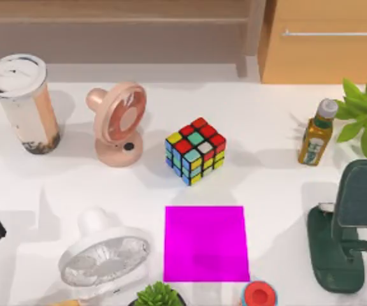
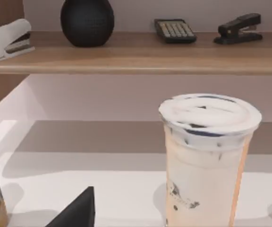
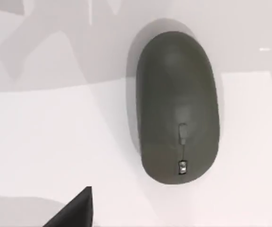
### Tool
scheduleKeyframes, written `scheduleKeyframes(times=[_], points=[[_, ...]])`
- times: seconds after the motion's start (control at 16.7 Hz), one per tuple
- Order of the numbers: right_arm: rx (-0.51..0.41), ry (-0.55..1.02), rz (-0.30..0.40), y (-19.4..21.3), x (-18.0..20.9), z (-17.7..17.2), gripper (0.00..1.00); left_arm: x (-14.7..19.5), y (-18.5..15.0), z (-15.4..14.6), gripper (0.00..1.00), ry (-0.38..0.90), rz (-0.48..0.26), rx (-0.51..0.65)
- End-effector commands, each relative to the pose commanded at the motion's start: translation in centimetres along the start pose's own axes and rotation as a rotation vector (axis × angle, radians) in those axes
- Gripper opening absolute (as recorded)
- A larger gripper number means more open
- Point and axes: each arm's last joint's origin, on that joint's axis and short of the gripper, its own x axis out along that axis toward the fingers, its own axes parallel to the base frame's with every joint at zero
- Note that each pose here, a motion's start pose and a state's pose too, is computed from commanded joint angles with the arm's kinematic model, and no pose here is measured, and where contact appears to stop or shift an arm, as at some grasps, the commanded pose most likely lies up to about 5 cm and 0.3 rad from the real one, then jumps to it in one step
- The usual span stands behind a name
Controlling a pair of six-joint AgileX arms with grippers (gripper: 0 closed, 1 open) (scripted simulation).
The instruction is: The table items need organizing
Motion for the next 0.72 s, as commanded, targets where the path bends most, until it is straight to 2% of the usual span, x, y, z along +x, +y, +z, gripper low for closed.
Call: scheduleKeyframes(times=[0.12,0.24,0.72], points=[[-0.061,-0.003,0.068,-0.9,0.4,-0.3,1.00,0.0,0.0,0.0,1.00,0.000,0.000,0.000],[-0.089,-0.006,0.101,-1.3,0.7,-0.4,1.00,0.0,0.0,0.0,1.00,0.000,0.000,0.000],[-0.091,-0.007,0.107,-1.3,1.8,-0.4,1.00,0.0,0.0,0.0,1.00,0.000,0.000,0.000]])
